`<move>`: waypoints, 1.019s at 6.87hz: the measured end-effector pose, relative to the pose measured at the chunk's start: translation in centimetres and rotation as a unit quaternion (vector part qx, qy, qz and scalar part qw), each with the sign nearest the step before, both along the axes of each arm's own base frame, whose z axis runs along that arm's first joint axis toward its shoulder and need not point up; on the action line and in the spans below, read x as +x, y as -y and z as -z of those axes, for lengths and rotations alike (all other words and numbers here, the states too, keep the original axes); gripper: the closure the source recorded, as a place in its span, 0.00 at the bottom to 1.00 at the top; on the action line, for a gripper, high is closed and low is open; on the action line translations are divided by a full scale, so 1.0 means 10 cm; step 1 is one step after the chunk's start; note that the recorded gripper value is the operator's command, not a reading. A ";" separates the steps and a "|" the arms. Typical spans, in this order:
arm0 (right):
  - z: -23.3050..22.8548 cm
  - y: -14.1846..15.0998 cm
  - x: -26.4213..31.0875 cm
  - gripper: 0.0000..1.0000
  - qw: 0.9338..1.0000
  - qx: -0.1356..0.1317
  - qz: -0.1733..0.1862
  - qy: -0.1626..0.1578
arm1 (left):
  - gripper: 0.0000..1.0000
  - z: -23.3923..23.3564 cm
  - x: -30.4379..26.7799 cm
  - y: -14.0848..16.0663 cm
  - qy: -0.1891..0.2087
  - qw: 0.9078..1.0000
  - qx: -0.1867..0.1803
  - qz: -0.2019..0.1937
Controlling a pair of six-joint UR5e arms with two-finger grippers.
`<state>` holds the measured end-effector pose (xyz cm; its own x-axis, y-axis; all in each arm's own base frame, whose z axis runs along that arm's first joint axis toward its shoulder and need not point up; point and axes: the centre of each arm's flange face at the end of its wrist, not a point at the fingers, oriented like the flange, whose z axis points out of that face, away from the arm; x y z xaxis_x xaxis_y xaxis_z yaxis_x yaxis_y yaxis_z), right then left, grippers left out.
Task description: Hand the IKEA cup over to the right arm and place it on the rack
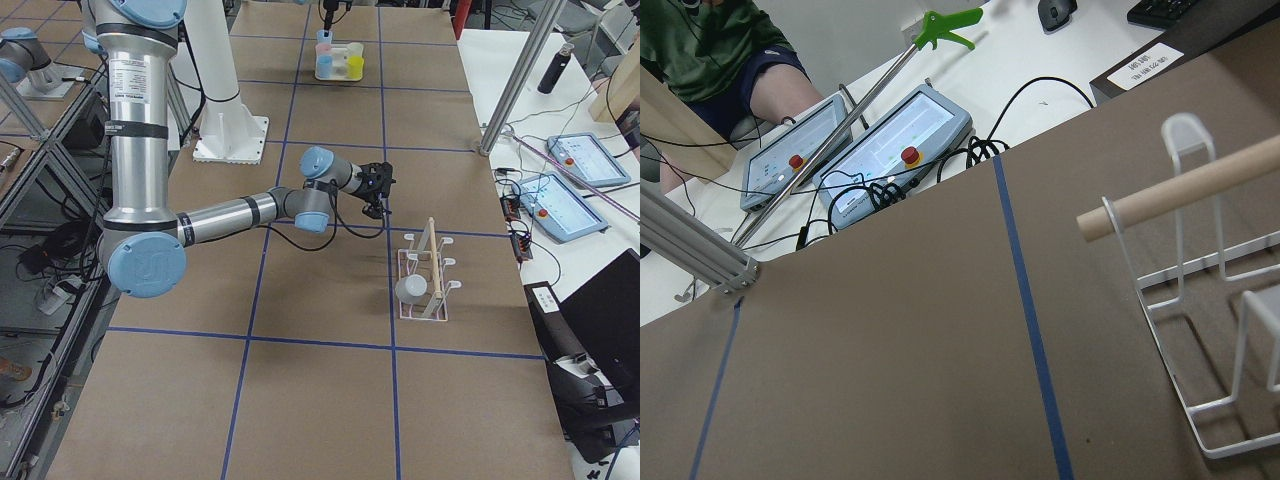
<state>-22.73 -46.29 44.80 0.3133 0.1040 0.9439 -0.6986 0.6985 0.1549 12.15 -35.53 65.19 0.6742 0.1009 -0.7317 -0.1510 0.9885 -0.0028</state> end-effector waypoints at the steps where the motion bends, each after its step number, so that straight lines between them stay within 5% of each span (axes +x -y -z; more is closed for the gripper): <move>1: 0.01 -0.01 -0.01 0.00 1.000 0.001 -0.001 0.000 | 0.73 -0.03 0.00 -0.02 0.000 1.000 -0.004 -0.002; 2: 0.01 -0.02 -0.03 0.00 1.000 0.002 -0.002 0.000 | 1.00 -0.06 0.00 -0.03 0.000 1.000 -0.006 -0.003; 5: 0.02 -0.03 -0.04 0.00 1.000 0.002 -0.002 0.000 | 1.00 0.00 -0.02 -0.03 -0.008 1.000 -0.004 -0.004; 7: 0.02 -0.03 -0.06 0.00 1.000 0.002 0.000 0.001 | 1.00 0.20 -0.30 0.03 -0.047 0.998 -0.009 0.028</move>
